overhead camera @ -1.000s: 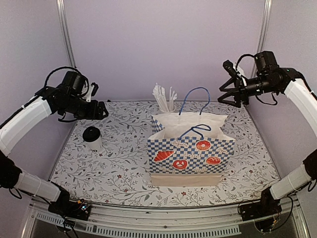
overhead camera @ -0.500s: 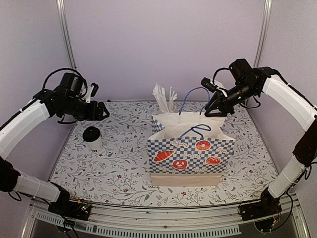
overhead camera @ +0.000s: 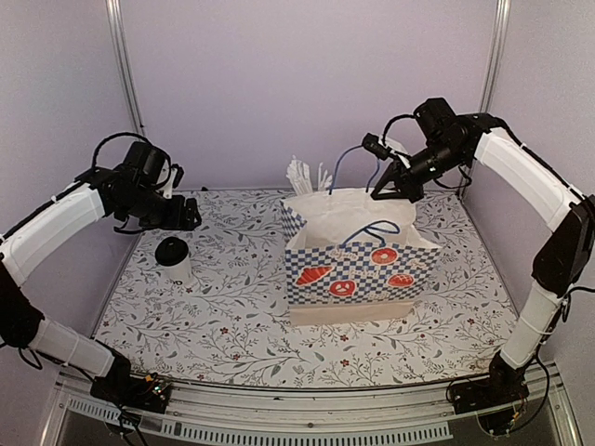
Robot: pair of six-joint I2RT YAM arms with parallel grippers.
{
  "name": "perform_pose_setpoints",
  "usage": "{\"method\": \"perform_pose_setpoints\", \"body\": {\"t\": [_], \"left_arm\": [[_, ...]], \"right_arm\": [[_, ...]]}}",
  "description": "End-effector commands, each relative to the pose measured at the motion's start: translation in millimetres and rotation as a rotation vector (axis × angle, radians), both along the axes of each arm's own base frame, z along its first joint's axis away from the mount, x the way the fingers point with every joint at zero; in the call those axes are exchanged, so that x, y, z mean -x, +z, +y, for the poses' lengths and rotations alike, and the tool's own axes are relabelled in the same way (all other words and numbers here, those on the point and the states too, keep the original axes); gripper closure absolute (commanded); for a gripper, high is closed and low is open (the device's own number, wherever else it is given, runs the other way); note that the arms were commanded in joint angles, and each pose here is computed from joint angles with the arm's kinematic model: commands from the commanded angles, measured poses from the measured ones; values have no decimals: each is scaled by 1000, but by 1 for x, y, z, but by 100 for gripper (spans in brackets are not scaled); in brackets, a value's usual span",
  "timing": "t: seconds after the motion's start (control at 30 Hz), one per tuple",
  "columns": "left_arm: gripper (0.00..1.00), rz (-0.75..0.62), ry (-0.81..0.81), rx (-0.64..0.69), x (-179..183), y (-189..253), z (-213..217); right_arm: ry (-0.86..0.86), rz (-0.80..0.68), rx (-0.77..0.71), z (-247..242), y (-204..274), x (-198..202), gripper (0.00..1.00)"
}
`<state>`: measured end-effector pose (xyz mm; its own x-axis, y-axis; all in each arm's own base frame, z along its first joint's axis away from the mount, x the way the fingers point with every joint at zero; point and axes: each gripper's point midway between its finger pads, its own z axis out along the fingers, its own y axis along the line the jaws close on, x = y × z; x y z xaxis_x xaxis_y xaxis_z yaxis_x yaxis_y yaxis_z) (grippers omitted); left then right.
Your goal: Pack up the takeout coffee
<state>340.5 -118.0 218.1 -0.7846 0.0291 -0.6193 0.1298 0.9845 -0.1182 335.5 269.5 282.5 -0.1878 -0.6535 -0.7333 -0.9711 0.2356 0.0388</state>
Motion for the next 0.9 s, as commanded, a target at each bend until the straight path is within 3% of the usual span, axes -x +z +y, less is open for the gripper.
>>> {"method": "perform_pose_setpoints", "body": {"t": [0.0, 0.23, 0.27, 0.3, 0.43, 0.73, 0.87], "left_arm": [[11, 104, 91, -110, 6, -31, 29], [11, 178, 166, -95, 12, -50, 51], [11, 184, 169, -99, 12, -53, 53], [11, 192, 171, -102, 13, -55, 54], [15, 209, 182, -117, 12, -60, 60], [19, 262, 196, -146, 0, -76, 69], [18, 290, 203, -178, -3, -84, 73]], "right_arm": [[-17, -55, -16, 10, 12, -24, 100], [-40, -54, 3, 14, -4, -49, 99], [-46, -49, 7, 14, -6, -52, 92], [-51, -51, 10, 13, -7, -53, 76], [-58, -78, -10, 12, 11, -49, 53], [-161, -232, -39, -41, 68, -21, 34], [-307, -249, -94, -94, 56, -22, 26]]}}
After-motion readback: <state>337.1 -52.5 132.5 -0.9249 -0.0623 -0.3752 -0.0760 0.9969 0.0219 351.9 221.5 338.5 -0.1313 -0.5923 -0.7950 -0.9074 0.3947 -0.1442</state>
